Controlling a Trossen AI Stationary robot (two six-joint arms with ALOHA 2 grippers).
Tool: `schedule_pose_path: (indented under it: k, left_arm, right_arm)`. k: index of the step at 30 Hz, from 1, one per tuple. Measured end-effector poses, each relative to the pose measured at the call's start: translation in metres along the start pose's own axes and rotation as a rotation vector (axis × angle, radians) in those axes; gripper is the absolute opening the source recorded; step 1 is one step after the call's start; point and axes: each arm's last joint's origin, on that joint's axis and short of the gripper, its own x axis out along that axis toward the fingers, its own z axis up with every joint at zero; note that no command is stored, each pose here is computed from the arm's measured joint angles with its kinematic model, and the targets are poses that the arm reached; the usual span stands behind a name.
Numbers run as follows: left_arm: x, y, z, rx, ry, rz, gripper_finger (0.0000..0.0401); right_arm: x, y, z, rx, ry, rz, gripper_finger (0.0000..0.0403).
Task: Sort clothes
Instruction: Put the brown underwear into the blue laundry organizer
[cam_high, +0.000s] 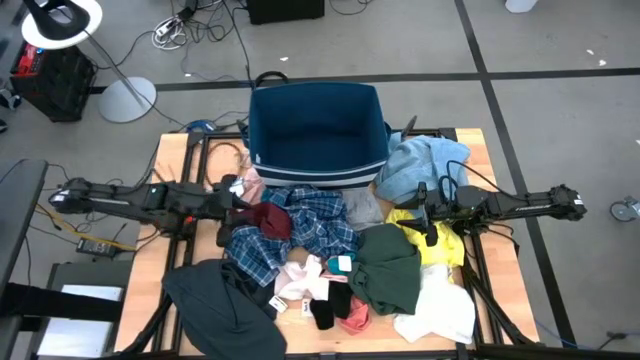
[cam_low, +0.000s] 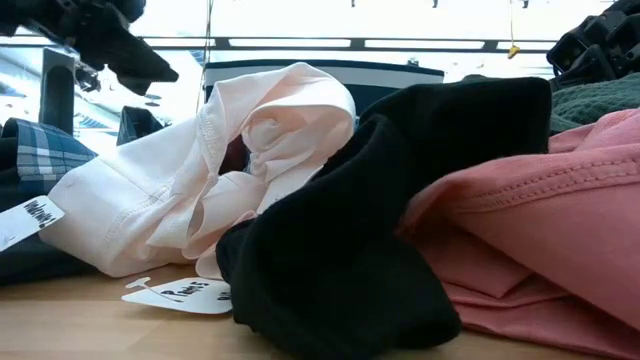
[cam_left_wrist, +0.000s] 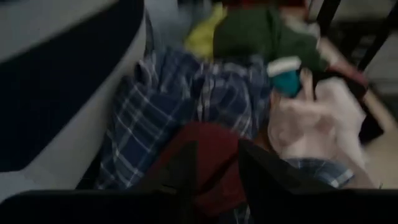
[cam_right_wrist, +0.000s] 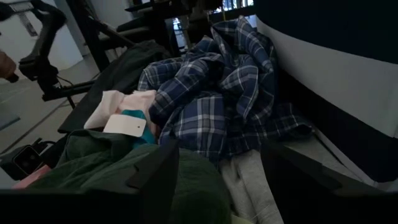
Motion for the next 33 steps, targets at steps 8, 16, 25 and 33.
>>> schedule_pose_path:
  k: [8,16,25,33]
  left_arm:
    - [0.028,-0.008,0.032,-0.002,0.14,-0.046,0.0122]
    - [0.046,-0.01,0.028,-0.04,0.292,-0.024,0.0156]
    - [0.075,-0.013,0.014,-0.115,0.426,0.03,0.0172]
    - [0.099,-0.01,0.001,-0.08,0.483,0.206,0.015]
  right_arm:
    - [0.0,0.0,0.0,0.0,0.0,0.0,0.0231]
    - [0.0,0.0,0.0,0.0,0.0,0.0,0.0231]
    - [0.0,0.0,0.0,0.0,0.0,0.0,0.0231]
    - [0.0,0.0,0.0,0.0,0.0,0.0,0.0231]
